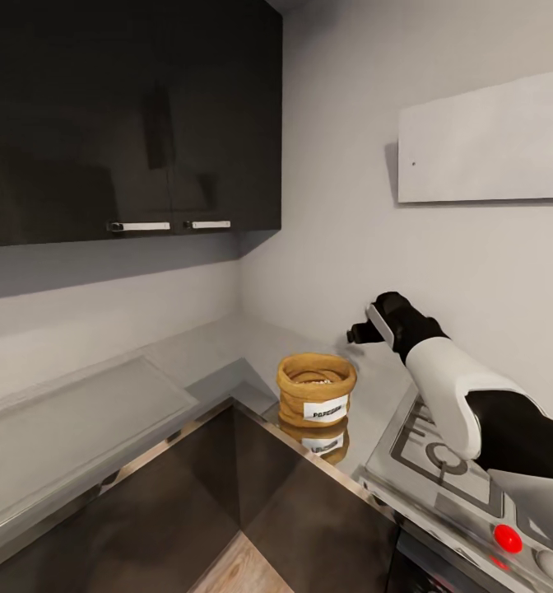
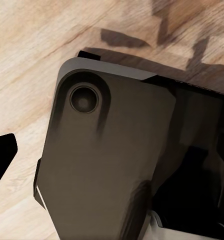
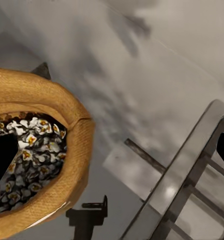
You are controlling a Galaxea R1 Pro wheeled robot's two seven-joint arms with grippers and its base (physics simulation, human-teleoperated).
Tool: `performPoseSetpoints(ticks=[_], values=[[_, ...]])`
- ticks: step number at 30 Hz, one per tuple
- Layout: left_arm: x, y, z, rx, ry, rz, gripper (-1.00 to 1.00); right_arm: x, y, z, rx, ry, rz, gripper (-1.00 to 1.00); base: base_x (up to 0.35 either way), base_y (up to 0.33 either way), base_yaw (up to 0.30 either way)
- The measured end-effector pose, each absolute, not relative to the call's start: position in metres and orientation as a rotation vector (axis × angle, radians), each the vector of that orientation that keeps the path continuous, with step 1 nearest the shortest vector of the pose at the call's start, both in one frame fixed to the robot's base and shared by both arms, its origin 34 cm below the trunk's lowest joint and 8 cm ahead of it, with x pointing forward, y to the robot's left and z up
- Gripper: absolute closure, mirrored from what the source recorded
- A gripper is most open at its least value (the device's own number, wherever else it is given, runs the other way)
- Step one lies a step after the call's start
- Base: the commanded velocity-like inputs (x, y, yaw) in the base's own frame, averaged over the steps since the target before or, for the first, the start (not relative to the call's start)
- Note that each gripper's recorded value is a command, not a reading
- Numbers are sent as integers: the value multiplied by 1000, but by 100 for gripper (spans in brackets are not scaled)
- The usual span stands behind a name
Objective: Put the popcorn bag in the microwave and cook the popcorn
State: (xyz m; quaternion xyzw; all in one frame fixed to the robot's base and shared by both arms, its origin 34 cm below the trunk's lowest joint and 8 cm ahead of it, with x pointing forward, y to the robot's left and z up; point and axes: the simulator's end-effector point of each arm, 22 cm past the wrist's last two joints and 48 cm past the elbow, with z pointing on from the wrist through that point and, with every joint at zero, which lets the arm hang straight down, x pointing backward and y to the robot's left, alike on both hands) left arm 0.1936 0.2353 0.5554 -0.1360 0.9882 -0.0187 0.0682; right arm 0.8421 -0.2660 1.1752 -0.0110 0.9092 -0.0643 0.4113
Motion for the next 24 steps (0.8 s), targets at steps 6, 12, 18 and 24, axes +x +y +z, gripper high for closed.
performPoseSetpoints(ticks=[6,12,18,24], values=[[194,235,555,-409,2977,-57,-100,843,-257,1170,-38,2284,-147,-100,0,0,0],[194,235,555,-409,2977,-56,-100,842,-242,1131,-1,2290,-21,-100,0,0,0],[194,235,555,-409,2977,-57,-100,841,-246,1104,3,2290,-25,-100,0,0,0],[194,235,555,-411,2976,-56,-100,841,-248,1101,3,2287,-29,-100,45,0,0]])
